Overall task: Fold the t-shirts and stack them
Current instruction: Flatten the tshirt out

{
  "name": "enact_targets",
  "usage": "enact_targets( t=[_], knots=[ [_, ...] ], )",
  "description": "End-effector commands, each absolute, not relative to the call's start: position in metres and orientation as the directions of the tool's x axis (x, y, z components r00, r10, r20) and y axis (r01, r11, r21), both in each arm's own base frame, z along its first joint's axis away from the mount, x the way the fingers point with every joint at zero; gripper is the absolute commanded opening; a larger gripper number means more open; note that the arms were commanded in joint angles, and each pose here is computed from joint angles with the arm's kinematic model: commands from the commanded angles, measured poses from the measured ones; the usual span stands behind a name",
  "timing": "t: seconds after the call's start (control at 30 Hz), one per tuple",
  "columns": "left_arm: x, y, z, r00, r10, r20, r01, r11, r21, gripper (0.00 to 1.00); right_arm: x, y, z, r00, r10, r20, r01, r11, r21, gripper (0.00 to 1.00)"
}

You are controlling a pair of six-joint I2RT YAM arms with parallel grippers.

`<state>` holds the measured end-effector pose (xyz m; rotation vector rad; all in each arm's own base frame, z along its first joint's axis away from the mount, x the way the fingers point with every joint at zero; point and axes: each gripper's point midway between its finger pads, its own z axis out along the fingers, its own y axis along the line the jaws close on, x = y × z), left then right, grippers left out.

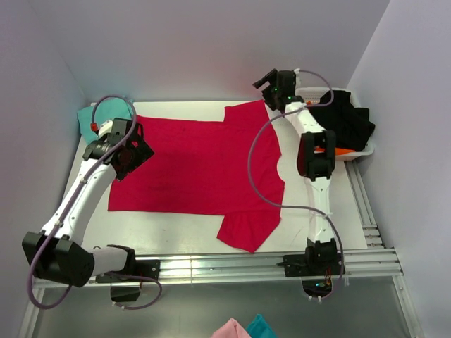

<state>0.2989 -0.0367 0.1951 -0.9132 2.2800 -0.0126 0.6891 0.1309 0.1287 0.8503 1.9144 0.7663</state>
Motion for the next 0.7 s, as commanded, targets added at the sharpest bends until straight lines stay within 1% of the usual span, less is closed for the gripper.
enact_targets(
  t=[0.0,0.03,0.07,0.1,0.13,0.2,0.23,0.27,0.3,0.33,0.37,0.4,0.43,0.47,0.5,0.53,0.57,0.6,0.63,0.67],
  knots=[
    [0.323,-0.030,0.198,-0.499,-0.602,-0.623,-0.634,0.744,-0.211,0.98,0.644,0.121,0.283,-0.311,0.729,-0.610,0.093,0.662,0.744,1.00],
    [0.325,-0.029,0.197,-0.507,-0.596,-0.622,-0.638,0.745,-0.194,0.99,0.618,0.113,0.294,-0.316,0.703,-0.638,0.113,0.695,0.710,1.00],
    [0.326,-0.028,0.195,-0.518,-0.591,-0.619,-0.641,0.747,-0.177,1.00,0.601,0.106,0.291,-0.323,0.695,-0.643,0.156,0.709,0.688,1.00],
    [0.331,-0.031,0.192,-0.533,-0.588,-0.608,-0.637,0.752,-0.169,0.99,0.584,0.104,0.289,-0.333,0.690,-0.643,0.169,0.714,0.679,1.00],
    [0.334,-0.032,0.189,-0.548,-0.578,-0.604,-0.624,0.764,-0.164,0.99,0.551,0.100,0.282,-0.356,0.690,-0.630,0.196,0.714,0.672,1.00],
    [0.341,-0.038,0.181,-0.563,-0.573,-0.596,-0.592,0.782,-0.193,0.99,0.515,0.096,0.267,-0.404,0.686,-0.605,0.233,0.717,0.657,1.00],
    [0.341,-0.045,0.176,-0.592,-0.561,-0.578,-0.558,0.803,-0.209,0.99,0.485,0.094,0.258,-0.431,0.677,-0.597,0.249,0.725,0.643,1.00],
    [0.341,-0.045,0.172,-0.596,-0.558,-0.577,-0.552,0.807,-0.211,0.99,0.466,0.090,0.246,-0.458,0.665,-0.590,0.276,0.737,0.617,0.99],
    [0.339,-0.045,0.167,-0.596,-0.559,-0.576,-0.550,0.807,-0.213,0.99,0.445,0.085,0.256,-0.444,0.654,-0.612,0.275,0.750,0.601,0.99],
    [0.334,-0.042,0.167,-0.595,-0.561,-0.576,-0.561,0.803,-0.202,0.92,0.426,0.083,0.236,-0.492,0.602,-0.629,0.278,0.793,0.541,0.99],
    [0.329,-0.022,0.178,-0.524,-0.570,-0.633,-0.636,0.756,-0.154,0.89,0.402,0.087,0.223,-0.552,0.546,-0.630,0.294,0.835,0.466,0.99],
    [0.325,-0.018,0.214,-0.442,-0.576,-0.688,-0.639,0.740,-0.210,0.89,0.382,0.083,0.222,-0.578,0.482,-0.659,0.281,0.875,0.394,0.99],
    [0.334,-0.034,0.240,-0.399,-0.545,-0.737,-0.561,0.781,-0.274,0.90,0.366,0.076,0.216,-0.593,0.441,-0.674,0.310,0.897,0.314,0.99],
    [0.332,-0.041,0.250,-0.394,-0.520,-0.758,-0.507,0.811,-0.293,0.99,0.337,0.086,0.203,-0.666,0.377,-0.644,0.285,0.926,0.247,0.99],
    [0.325,-0.043,0.248,-0.403,-0.495,-0.770,-0.486,0.829,-0.278,1.00,0.311,0.085,0.198,-0.679,0.359,-0.640,0.277,0.933,0.229,0.99],
    [0.323,-0.042,0.234,-0.425,-0.490,-0.761,-0.494,0.830,-0.258,0.99,0.293,0.089,0.192,-0.698,0.343,-0.629,0.260,0.939,0.224,1.00],
    [0.318,-0.053,0.212,-0.502,-0.492,-0.711,-0.467,0.847,-0.255,0.99,0.274,0.095,0.185,-0.724,0.330,-0.606,0.234,0.944,0.235,1.00],
    [0.312,-0.060,0.176,-0.625,-0.424,-0.655,-0.410,0.893,-0.186,0.93,0.247,0.102,0.173,-0.746,0.334,-0.576,0.216,0.940,0.265,1.00],
    [0.309,-0.063,0.161,-0.673,-0.430,-0.602,-0.396,0.897,-0.197,0.83,0.233,0.105,0.166,-0.765,0.339,-0.548,0.216,0.936,0.279,1.00],
    [0.304,-0.071,0.152,-0.698,-0.440,-0.565,-0.386,0.896,-0.220,0.79,0.212,0.110,0.155,-0.806,0.330,-0.492,0.206,0.934,0.291,1.00]
  ],
)
